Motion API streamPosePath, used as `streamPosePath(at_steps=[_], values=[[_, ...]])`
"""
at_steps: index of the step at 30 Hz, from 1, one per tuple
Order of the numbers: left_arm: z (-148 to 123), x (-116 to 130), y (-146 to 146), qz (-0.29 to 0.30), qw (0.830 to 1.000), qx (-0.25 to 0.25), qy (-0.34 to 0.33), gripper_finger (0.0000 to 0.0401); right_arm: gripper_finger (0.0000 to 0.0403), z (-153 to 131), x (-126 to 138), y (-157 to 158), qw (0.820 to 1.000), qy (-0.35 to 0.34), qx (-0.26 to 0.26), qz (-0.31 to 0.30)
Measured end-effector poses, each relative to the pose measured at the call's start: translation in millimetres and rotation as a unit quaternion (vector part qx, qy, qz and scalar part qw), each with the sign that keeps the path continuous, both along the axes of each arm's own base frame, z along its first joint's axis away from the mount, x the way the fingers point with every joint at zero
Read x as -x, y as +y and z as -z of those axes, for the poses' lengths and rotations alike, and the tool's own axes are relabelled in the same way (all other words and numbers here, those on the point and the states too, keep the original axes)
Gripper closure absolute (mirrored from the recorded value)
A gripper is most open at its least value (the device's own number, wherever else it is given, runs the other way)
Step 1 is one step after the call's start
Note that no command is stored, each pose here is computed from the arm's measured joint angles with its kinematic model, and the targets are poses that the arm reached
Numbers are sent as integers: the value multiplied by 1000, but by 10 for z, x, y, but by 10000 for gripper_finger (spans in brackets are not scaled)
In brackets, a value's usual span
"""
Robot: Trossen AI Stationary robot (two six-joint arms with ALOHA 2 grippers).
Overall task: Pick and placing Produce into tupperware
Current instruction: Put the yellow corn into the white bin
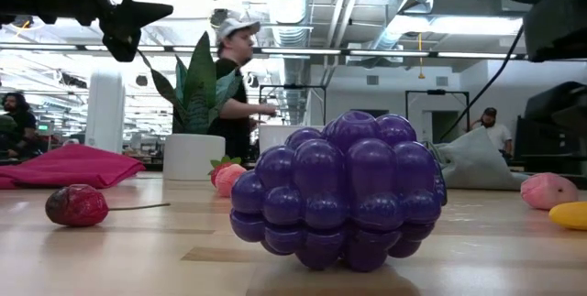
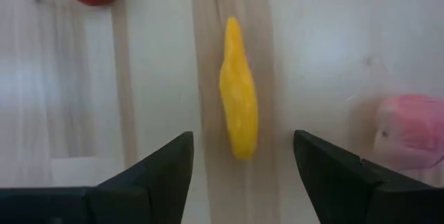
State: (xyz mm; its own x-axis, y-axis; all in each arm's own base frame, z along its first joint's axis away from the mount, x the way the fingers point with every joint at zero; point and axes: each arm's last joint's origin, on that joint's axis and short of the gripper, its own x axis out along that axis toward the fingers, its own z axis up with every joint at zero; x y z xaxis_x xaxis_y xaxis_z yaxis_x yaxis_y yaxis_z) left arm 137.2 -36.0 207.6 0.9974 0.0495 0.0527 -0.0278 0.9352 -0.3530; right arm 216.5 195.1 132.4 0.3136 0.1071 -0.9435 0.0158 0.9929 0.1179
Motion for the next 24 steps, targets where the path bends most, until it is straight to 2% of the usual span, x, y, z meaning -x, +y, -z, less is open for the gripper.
streamPosePath(at_steps=[15, 20, 24], values=[[3, 0, 0, 0, 1000, 6, 1, 246, 304, -8, -41, -1, 1000, -14, -6, -12], [3, 0, 0, 0, 1000, 6, 1, 246, 343, -13, -51, 7, 1000, -19, -8, -20], [3, 0, 0, 0, 1000, 6, 1, 246, 359, -12, -49, 5, 1000, -19, -7, -21]])
